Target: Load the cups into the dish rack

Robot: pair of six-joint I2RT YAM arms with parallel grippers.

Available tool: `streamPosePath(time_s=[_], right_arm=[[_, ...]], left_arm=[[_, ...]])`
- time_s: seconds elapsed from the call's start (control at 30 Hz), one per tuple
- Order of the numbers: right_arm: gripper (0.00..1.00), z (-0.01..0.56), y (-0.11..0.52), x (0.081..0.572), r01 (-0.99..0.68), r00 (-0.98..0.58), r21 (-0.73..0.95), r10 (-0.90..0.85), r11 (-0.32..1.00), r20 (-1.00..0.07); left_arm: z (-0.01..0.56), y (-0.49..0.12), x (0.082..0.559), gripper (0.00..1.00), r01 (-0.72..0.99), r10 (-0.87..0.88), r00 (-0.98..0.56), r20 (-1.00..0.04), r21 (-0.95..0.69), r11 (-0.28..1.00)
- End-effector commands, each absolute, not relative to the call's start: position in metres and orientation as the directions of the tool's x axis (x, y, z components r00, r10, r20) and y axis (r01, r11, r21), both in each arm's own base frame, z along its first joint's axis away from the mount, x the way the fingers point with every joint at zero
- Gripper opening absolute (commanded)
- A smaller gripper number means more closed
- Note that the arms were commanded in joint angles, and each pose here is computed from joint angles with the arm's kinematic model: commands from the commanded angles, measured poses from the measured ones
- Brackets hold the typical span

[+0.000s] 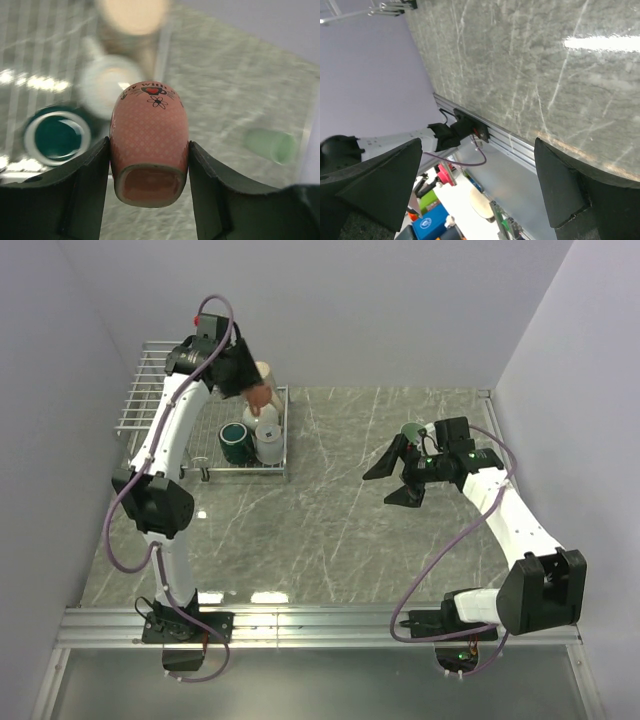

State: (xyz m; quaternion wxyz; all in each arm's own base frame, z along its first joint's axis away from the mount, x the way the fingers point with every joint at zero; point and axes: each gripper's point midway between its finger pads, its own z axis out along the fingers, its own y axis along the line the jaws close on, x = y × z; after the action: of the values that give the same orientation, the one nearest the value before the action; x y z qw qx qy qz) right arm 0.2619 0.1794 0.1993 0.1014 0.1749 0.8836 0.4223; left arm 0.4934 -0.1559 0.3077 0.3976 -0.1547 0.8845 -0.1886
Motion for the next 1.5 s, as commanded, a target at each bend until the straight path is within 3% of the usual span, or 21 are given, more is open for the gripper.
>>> streamPosePath(time_s=[0.0, 0.27, 0.8, 1.47], right_arm=[[1.00, 0.203, 0.178, 0.253, 0.171, -0.927, 0.770, 0.366, 0.615, -0.087], [0.97, 0.209, 0.178, 0.262, 0.129, -0.935, 0.749, 0.331, 0.650, -0.126], [0.94, 0.196, 0.174, 0.266, 0.151, -0.941, 0.726, 0.322, 0.671, -0.102], [0.92, 0.182, 0.166, 0.272, 0.204, -0.939, 0.707, 0.339, 0.677, -0.054]], left_arm=[[0.321, -0.106, 0.497, 0.00, -0.228, -0.459, -0.545, -0.701, -0.403, 0.886], [0.299, -0.076, 0.520, 0.00, -0.288, -0.445, -0.541, -0.713, -0.340, 0.895], [0.253, -0.041, 0.564, 0.00, -0.340, -0.391, -0.537, -0.747, -0.232, 0.911], [0.185, -0.018, 0.557, 0.00, -0.295, -0.310, -0.652, -0.692, -0.146, 0.944]])
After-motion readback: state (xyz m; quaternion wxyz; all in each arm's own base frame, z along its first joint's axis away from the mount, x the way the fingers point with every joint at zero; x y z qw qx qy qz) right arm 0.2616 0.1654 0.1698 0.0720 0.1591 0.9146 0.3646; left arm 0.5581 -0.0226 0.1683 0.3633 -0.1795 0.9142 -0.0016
